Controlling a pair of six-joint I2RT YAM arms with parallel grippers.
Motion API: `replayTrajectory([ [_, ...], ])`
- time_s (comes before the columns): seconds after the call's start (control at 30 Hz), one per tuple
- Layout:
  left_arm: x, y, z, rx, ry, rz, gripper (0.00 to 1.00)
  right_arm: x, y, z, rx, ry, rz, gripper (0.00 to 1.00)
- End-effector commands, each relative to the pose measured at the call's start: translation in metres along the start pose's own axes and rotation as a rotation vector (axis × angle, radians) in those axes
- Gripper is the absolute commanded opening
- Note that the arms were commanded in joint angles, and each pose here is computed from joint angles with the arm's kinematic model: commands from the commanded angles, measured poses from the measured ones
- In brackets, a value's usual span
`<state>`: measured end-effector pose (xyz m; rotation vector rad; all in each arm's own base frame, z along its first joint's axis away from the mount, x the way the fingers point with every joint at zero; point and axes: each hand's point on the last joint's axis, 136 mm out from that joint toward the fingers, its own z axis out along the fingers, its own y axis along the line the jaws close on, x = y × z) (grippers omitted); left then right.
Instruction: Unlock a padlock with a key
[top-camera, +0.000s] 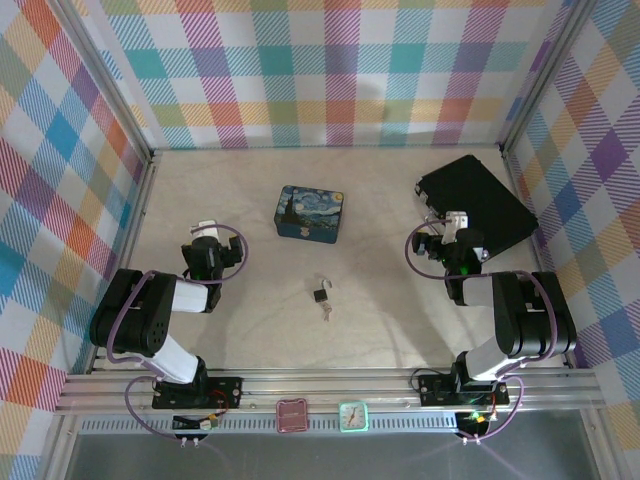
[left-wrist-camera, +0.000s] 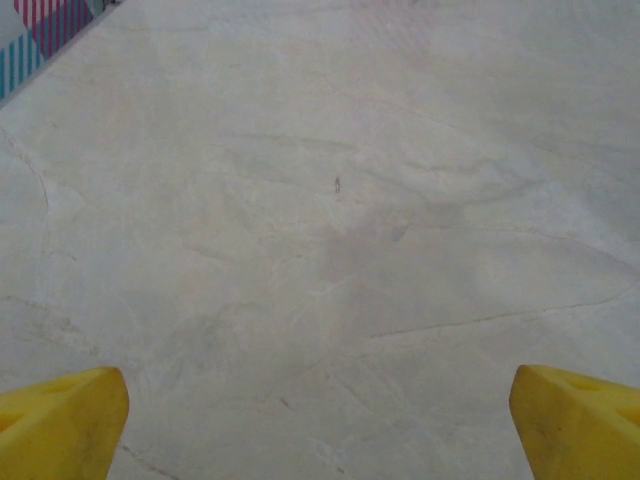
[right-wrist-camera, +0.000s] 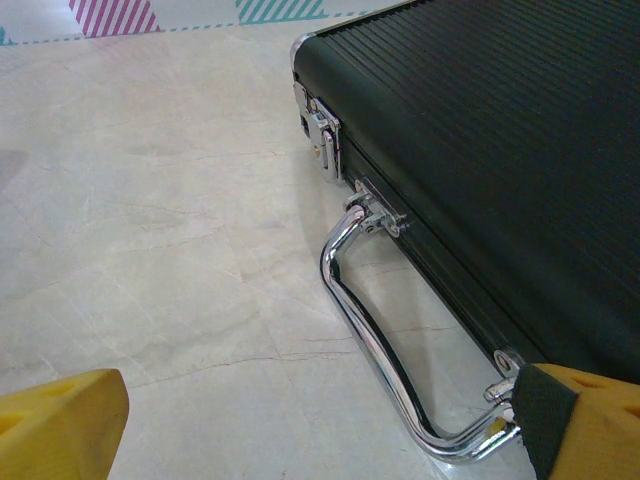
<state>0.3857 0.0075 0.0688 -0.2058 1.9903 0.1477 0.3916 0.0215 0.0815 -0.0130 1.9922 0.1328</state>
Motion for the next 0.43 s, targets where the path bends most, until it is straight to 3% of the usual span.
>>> replayTrajectory([
  [0.0,-0.0187,-0.0035,0.0019,0.023,-0.064,-0.013,1.0,-0.0122,-0.0001,0.0022,-0.01,-0.036,-0.015,0.99],
  [0.4,-0.0188,-0.0037,0.0024,0.024,-0.061,-0.016,1.0,-0.0114,0.0004,0.0018,-0.012,-0.036,-0.017,0.99],
])
